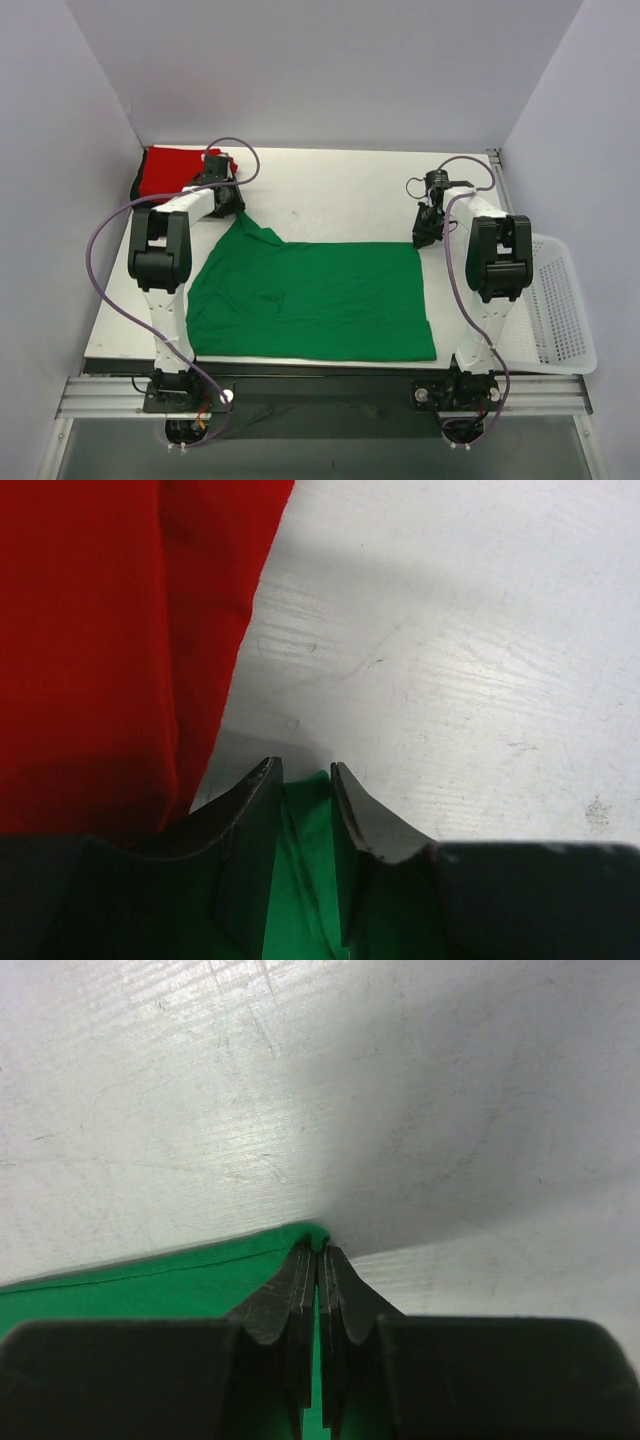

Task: Fold and stack the t-shirts
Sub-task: Grap the side of the flattened tshirt furthest away from the robot with both arms, then fold the other side of the tshirt into a rectangle

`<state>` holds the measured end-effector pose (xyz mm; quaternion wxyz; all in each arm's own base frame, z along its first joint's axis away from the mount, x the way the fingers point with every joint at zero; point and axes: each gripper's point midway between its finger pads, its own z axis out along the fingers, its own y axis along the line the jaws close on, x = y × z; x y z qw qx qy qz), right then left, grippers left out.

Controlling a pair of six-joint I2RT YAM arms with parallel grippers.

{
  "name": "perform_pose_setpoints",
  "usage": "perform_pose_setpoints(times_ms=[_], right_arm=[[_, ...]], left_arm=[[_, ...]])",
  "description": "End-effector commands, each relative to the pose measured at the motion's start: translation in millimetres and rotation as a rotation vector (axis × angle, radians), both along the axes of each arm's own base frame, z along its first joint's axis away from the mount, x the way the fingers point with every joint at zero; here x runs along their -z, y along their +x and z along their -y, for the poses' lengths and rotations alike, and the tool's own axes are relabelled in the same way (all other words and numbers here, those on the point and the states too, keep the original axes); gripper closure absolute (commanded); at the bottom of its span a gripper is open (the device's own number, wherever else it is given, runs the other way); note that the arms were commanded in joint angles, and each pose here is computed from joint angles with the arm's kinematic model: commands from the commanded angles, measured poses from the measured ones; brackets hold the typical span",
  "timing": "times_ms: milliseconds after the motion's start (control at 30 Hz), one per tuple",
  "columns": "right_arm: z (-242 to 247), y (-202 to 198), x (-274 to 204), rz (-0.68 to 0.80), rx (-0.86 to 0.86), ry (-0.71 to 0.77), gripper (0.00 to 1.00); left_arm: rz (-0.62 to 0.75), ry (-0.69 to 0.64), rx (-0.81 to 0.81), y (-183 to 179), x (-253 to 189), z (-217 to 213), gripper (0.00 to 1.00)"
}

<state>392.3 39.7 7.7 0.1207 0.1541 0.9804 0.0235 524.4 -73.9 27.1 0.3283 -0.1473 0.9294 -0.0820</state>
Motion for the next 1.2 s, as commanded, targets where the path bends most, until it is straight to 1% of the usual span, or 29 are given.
perform_pose_setpoints(times_ms=[0,133,233,267,367,400,633,700,967,1000,1167], right_arm=[[1,-30,4,-0.104,0.003,0.005,1.00],[0,-29,5,-0.106,0.003,0.011,1.00],[0,-27,3,-0.102,0.003,0.011,1.00],[0,-27,3,-0.102,0.005,0.011,1.00],[0,-25,0,-0.094,0.009,0.008,1.00],[0,-25,-1,-0.092,0.010,0.008,1.00],[0,-14,-18,-0.042,0.016,0.010,1.00],[0,-11,-21,-0.034,0.013,0.011,1.00],[1,9,-35,0.006,0.019,0.014,1.00],[1,14,-39,0.015,0.016,0.014,1.00],[8,29,-55,0.038,0.010,0.015,1.00]], left_arm=[[0.002,0.024,-0.003,3,1,-7,0.64],[-0.008,0.031,-0.004,-3,3,-8,0.68],[-0.013,0.027,-0.006,-5,1,-8,0.75],[-0.012,0.022,-0.007,-5,0,-8,0.81],[0.006,0.004,-0.001,-2,-11,-4,0.93],[0.011,0.000,0.000,-1,-13,-4,0.99],[0.054,-0.013,0.006,10,-46,-2,1.00],[0.063,-0.046,0.030,16,-59,4,1.00],[0.065,-0.078,0.075,30,-75,12,1.00],[0.080,-0.083,0.076,34,-83,13,1.00],[0.072,-0.092,0.088,34,-93,13,1.00]])
